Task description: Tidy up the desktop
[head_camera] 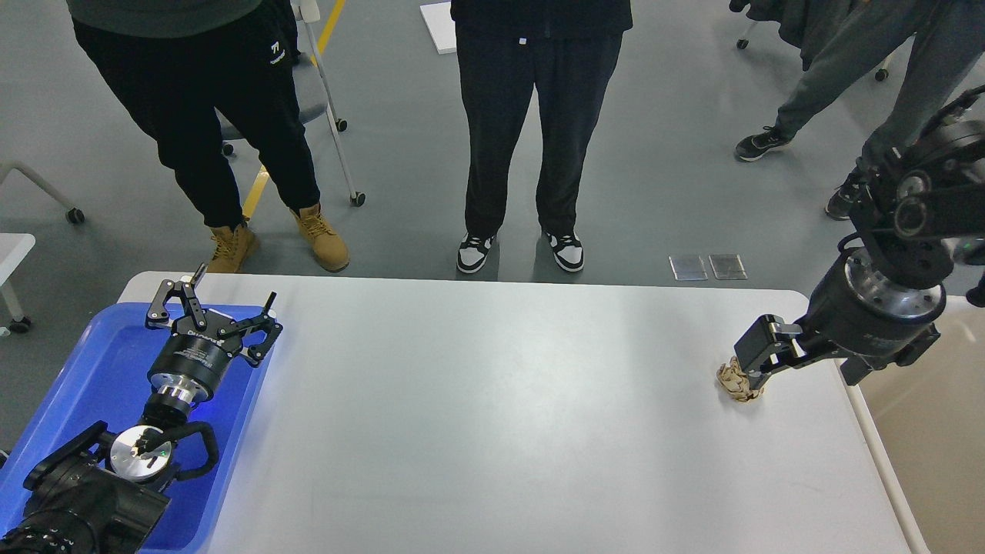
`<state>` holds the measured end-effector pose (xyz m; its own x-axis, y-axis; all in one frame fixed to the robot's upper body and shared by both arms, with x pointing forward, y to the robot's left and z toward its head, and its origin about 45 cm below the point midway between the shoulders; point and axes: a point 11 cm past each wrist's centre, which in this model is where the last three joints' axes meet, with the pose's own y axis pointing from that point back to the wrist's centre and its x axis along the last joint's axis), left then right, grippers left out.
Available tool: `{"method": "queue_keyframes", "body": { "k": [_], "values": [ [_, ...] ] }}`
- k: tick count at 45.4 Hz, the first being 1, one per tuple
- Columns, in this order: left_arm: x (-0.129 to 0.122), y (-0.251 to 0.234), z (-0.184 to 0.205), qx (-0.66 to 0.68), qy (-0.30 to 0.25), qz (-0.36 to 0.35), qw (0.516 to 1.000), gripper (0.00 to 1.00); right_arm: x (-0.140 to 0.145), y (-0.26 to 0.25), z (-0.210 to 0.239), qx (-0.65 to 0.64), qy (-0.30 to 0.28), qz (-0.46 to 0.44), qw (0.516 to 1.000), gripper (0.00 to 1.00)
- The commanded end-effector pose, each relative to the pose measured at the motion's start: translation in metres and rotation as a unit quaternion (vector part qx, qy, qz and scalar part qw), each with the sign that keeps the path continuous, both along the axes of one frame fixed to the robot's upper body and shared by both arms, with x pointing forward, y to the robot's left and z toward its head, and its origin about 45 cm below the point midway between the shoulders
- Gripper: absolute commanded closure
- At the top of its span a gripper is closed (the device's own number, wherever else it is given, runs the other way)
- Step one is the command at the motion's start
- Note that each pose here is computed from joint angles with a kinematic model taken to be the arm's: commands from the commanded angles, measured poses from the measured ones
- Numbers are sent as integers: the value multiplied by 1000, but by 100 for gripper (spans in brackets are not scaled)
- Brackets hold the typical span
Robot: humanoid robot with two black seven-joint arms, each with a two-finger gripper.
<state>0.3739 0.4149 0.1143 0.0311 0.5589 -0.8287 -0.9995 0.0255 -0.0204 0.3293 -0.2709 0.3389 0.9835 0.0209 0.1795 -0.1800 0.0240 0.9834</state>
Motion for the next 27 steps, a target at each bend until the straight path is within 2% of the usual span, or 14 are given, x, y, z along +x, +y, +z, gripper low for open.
{"method": "queue_keyframes", "body": {
  "k": [1,19,27],
  "values": [
    [0,0,0,0,0,0,1000,0,-1,0,-3,0,3,0,1000,0],
    [0,0,0,0,0,0,1000,0,5,7,-8,6,3,7,1000,0],
    [0,0,0,0,0,0,1000,0,21,16,-15,3,-7,17,1000,0]
  ]
}}
